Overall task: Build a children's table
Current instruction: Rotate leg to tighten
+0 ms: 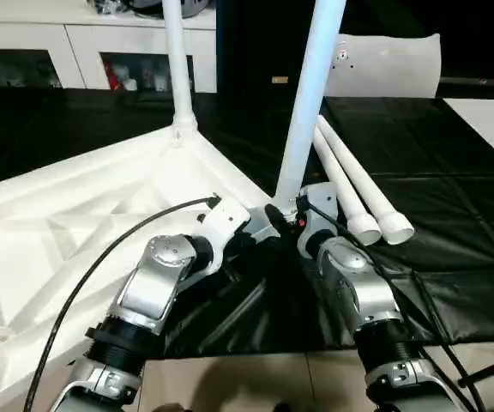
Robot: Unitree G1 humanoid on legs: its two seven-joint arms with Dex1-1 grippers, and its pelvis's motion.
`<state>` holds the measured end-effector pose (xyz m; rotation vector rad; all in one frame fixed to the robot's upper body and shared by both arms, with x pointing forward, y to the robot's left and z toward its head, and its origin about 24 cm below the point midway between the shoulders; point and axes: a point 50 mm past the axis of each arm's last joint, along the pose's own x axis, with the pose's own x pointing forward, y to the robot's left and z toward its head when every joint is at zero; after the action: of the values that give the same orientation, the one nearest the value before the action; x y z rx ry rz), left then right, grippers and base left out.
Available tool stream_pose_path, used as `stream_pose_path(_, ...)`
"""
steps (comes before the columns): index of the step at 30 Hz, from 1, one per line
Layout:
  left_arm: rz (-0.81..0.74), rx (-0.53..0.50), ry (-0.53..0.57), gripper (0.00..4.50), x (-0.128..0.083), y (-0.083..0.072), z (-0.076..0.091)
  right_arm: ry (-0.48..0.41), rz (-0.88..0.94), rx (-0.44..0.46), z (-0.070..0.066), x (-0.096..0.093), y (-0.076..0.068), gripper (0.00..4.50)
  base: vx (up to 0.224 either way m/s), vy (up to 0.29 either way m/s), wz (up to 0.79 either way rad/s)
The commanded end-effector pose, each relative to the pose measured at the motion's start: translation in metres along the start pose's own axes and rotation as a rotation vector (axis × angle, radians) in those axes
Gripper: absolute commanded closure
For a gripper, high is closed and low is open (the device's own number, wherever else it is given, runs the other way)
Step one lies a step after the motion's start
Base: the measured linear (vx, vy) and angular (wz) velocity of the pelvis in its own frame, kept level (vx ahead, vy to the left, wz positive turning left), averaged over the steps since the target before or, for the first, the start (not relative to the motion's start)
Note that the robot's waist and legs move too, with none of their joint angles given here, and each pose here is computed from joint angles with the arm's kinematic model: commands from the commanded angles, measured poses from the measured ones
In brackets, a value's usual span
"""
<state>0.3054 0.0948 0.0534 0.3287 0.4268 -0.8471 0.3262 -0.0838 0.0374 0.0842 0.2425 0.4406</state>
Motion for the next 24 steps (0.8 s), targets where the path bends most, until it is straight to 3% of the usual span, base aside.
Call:
stream_pose_path(1, -0.034, 0.048, -0.02, 4.5, 0.0, -0.002, 0.004, 0.002, 0.185, 0.036, -0.005, 0.003, 0.031, 1.04, 0.0, 0.0, 0.0)
stream_pose_path(5, -0.035, 0.063, 0.011, 4.5, -0.012, 0.01, -0.007, -0.029, 0.175, 0.024, -0.002, -0.005, 0.017, 0.62, 0.013, -0.007, 0.01)
stream_pose_path(8, -0.06, 0.105, 0.05, 4.5, -0.024, 0.021, -0.02, -0.066, 0.163, 0.007, 0.001, -0.017, -0.004, 0.34, 0.017, -0.007, 0.0)
stream_pose_path(10, -0.061, 0.107, 0.054, 4.5, -0.024, 0.021, -0.021, -0.069, 0.163, 0.006, 0.001, -0.018, -0.006, 0.23, 0.0, 0.0, 0.0)
stream_pose_path(11, -0.09, 0.113, 0.054, 4.5, -0.029, 0.025, -0.026, -0.093, 0.187, -0.032, 0.005, -0.027, -0.018, 0.08, 0.0, 0.0, 0.0)
stream_pose_path(13, -0.121, 0.133, 0.048, 4.5, -0.032, 0.028, -0.028, -0.102, 0.237, -0.076, 0.008, -0.034, -0.025, 0.03, 0.0, 0.0, 0.0)
stream_pose_path(17, -0.221, 0.18, 0.049, 4.5, -0.037, 0.03, -0.033, -0.093, 0.366, -0.182, 0.015, -0.047, -0.034, 0.03, 0.0, 0.0, 0.0)
stream_pose_path(19, -0.221, 0.18, 0.049, 4.5, -0.037, 0.03, -0.033, -0.093, 0.366, -0.182, 0.015, -0.047, -0.034, 0.03, 0.0, 0.0, 0.0)
stream_pose_path(22, -0.396, 0.254, 0.076, 4.5, -0.046, 0.03, -0.036, -0.03, 0.551, -0.281, 0.021, -0.056, -0.038, 0.03, 0.0, 0.0, 0.0)
stream_pose_path(24, -0.458, 0.265, 0.088, 4.5, -0.05, 0.031, -0.037, 0.002, 0.621, -0.3, 0.021, -0.058, -0.038, 0.03, 0.0, 0.0, 0.0)
